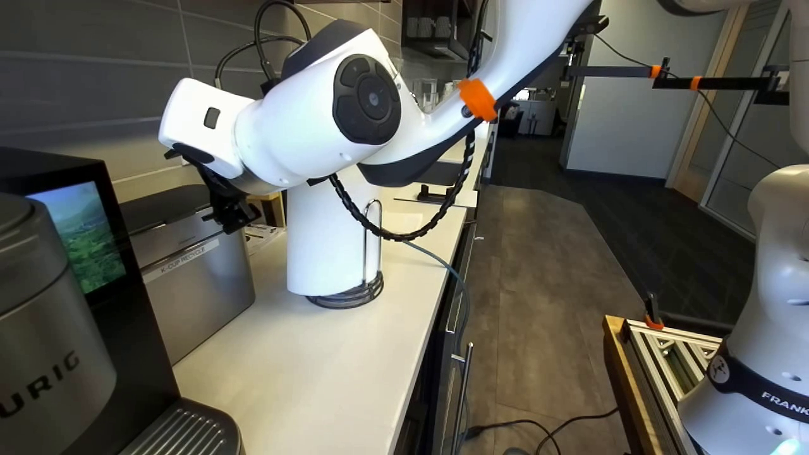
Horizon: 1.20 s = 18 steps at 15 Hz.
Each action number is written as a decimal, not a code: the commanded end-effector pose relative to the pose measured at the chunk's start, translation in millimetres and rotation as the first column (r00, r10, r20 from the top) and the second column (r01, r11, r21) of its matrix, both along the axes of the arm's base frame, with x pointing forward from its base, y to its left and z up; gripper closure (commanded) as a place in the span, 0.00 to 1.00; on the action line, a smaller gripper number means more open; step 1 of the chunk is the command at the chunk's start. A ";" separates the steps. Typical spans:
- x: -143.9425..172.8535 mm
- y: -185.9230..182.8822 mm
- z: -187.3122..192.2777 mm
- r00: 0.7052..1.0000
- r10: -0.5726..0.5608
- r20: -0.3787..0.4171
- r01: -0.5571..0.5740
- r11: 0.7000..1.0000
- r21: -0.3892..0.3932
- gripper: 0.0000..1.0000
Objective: Open the silver object
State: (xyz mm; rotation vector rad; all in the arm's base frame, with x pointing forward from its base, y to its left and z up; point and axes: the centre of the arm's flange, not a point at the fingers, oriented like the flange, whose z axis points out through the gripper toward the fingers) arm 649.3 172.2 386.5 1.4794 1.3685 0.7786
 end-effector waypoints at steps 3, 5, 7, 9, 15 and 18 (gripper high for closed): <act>17.3 11.0 -6.4 0.999 0.034 0.017 -0.035 0.999 0.024 0.00; 21.4 12.1 -8.5 0.999 0.037 0.019 -0.037 0.999 0.027 0.00; 25.1 11.7 -10.6 0.999 0.037 0.023 -0.037 0.999 0.027 0.00; 28.6 11.0 -10.9 0.999 0.034 0.032 -0.035 0.999 0.022 0.00; 25.9 13.6 14.7 0.994 0.062 0.090 -0.058 0.997 -0.051 0.00; 28.6 11.7 23.6 0.991 0.071 0.115 -0.064 0.996 -0.067 0.00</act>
